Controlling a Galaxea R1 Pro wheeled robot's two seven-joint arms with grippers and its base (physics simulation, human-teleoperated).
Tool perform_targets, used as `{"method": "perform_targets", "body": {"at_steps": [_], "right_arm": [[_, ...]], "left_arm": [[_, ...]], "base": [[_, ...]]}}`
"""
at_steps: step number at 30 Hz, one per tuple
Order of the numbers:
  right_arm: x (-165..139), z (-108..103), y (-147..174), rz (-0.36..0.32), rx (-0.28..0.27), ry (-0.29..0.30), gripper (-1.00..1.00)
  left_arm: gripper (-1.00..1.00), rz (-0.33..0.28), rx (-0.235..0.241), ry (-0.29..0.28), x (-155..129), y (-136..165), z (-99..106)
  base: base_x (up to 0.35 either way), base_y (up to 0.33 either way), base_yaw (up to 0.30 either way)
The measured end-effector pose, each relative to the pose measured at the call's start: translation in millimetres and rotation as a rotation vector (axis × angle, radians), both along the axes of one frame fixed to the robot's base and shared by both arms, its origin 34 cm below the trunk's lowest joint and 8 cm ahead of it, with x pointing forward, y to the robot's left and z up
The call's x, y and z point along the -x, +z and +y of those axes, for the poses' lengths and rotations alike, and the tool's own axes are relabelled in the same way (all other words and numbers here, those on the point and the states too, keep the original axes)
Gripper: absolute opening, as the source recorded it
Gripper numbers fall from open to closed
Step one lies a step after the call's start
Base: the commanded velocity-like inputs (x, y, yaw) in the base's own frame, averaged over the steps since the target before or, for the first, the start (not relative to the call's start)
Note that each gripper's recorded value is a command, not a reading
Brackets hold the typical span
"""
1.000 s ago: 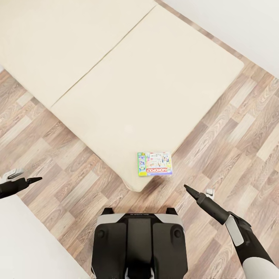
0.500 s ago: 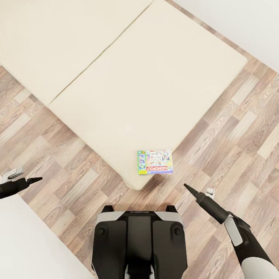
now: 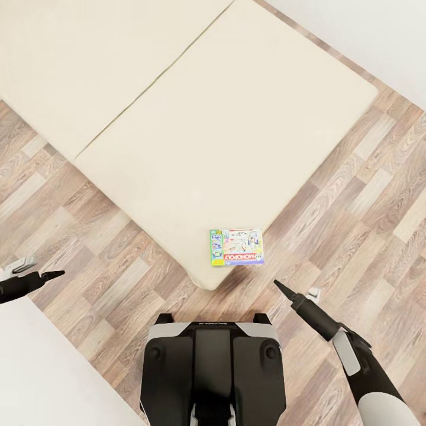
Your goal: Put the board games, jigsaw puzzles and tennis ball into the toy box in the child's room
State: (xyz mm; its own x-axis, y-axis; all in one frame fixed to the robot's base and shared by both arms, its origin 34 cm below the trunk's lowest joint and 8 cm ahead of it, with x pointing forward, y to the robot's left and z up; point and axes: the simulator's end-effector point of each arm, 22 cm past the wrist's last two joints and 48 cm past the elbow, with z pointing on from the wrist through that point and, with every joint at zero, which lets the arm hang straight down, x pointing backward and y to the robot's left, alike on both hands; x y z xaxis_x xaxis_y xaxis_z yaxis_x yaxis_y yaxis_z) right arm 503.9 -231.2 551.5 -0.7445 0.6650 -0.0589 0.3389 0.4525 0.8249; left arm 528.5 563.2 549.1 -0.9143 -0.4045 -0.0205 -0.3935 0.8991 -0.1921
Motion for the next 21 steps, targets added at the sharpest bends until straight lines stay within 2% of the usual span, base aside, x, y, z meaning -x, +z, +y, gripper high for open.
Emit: {"method": "perform_targets", "body": {"at_steps": [8, 21], "right_arm": [[1, 4, -5, 0.025, 0.004, -0.017, 1.0], [-3, 16, -6, 0.057, -0.036, -0.025, 1.0]], "left_arm": [[1.0, -0.002, 0.004, -0.001, -1, 0, -1], [1.0, -0.003, 0.007, -0.002, -1, 0, -2]], "base": [[0.0, 0.0, 0.0], [0.0, 0.0, 0.0]]}}
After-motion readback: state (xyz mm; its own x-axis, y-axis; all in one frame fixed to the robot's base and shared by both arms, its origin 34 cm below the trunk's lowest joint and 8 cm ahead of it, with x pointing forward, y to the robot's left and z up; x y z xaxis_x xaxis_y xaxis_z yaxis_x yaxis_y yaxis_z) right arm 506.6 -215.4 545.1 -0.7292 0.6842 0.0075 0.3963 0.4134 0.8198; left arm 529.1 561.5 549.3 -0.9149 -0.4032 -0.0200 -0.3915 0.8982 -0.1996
